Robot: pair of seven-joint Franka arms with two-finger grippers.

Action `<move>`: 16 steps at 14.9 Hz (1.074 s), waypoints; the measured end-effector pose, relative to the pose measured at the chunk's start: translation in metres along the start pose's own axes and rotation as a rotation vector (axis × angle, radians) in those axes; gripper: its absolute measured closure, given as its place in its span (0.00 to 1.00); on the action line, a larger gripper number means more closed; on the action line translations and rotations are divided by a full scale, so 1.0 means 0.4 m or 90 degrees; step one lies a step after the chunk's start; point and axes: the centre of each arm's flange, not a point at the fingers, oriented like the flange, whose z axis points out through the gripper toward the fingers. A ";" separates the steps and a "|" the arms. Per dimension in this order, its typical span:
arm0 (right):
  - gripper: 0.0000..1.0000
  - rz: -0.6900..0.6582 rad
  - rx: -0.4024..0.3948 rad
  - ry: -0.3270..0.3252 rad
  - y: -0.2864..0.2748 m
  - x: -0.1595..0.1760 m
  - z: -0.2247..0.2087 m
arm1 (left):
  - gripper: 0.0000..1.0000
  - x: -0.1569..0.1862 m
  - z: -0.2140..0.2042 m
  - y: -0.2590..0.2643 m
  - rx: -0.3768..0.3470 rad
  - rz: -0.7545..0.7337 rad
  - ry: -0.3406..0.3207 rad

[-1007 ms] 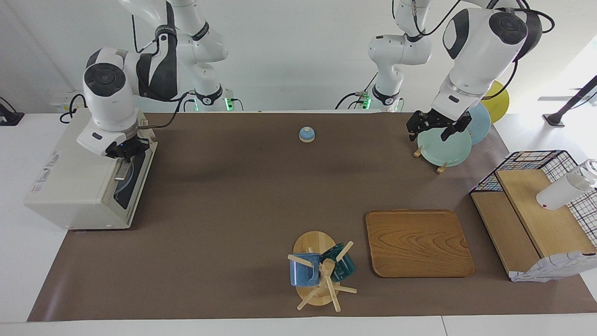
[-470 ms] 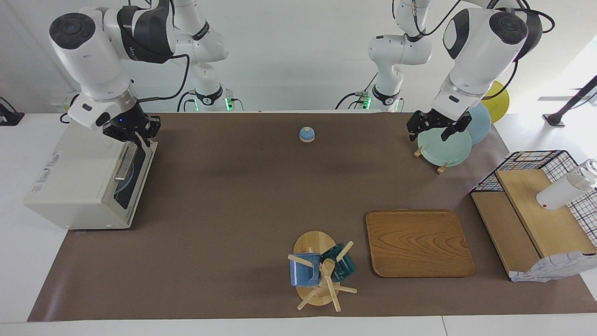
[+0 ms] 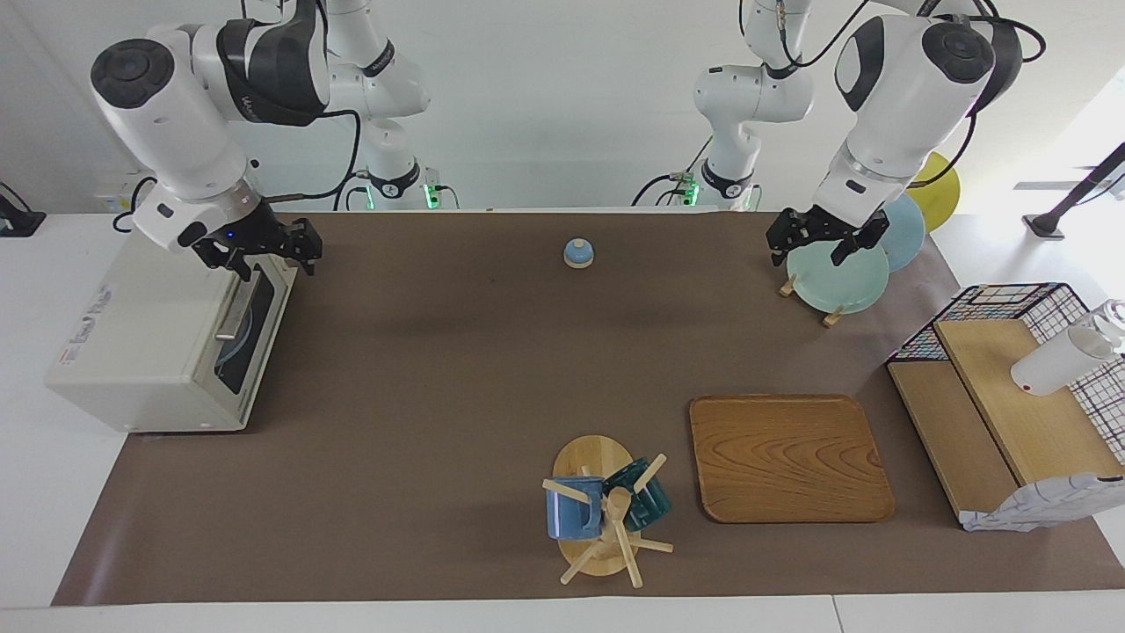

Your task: Put eggplant into oven

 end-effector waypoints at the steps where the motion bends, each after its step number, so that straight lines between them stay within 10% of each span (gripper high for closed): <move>1: 0.00 0.004 0.000 0.001 0.001 -0.001 -0.001 | 0.00 0.000 0.000 0.000 0.000 0.000 0.000; 16: 0.00 0.003 0.002 0.017 -0.008 -0.046 -0.051 | 0.00 0.000 0.000 0.000 0.000 0.000 0.000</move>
